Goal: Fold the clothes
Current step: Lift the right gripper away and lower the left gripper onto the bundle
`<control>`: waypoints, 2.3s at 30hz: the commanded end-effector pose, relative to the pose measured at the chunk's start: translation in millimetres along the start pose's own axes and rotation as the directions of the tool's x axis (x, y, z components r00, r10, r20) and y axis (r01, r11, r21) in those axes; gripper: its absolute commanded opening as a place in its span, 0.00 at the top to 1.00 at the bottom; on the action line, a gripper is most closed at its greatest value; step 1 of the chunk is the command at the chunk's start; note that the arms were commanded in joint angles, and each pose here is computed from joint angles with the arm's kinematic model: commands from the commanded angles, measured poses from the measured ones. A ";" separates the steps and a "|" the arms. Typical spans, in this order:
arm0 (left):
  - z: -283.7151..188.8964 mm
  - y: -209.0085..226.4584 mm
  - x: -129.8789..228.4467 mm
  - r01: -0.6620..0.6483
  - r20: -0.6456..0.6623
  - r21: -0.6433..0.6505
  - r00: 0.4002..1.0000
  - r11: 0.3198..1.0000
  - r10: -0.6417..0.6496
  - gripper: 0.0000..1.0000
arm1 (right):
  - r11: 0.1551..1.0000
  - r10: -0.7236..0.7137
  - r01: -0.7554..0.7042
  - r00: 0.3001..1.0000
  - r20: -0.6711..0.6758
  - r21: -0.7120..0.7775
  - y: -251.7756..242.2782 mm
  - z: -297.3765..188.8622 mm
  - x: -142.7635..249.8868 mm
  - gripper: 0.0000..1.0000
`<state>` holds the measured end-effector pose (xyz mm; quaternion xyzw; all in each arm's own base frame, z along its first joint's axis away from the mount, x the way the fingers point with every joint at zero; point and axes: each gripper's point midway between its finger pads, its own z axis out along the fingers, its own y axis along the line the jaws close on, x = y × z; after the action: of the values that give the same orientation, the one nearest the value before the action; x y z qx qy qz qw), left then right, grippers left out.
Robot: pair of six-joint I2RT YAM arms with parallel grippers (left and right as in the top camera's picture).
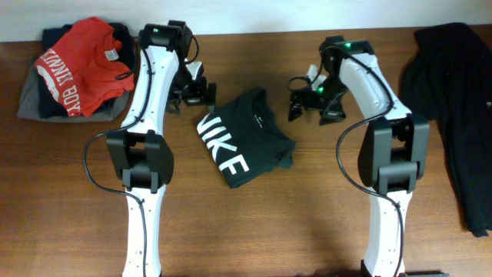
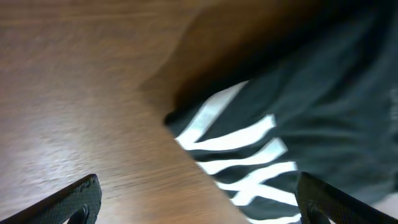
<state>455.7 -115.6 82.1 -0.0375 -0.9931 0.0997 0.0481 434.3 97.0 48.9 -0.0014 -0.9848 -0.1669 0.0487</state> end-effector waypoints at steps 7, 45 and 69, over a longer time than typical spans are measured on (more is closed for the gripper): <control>-80.1 -0.9 4.5 0.060 0.188 -0.032 0.981 0.998 -0.053 0.01 | 0.981 0.168 -0.182 0.973 0.161 0.073 -69.7 -37.3 -27.9 0.01; 57.0 -32.8 113.6 0.205 0.234 0.245 0.936 0.947 -0.263 0.01 | 0.960 0.260 -0.272 0.952 0.160 0.062 -114.0 -32.4 -28.6 0.01; 106.2 -40.8 98.4 0.320 0.194 0.408 0.885 0.855 -0.424 0.02 | 0.958 0.268 -0.279 0.954 0.134 0.065 -113.3 -31.5 -22.0 0.01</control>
<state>352.7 -166.8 22.3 0.1402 -0.9449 0.2741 -0.1110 457.8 -18.0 42.7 -0.1417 -0.9826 -0.1197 0.0049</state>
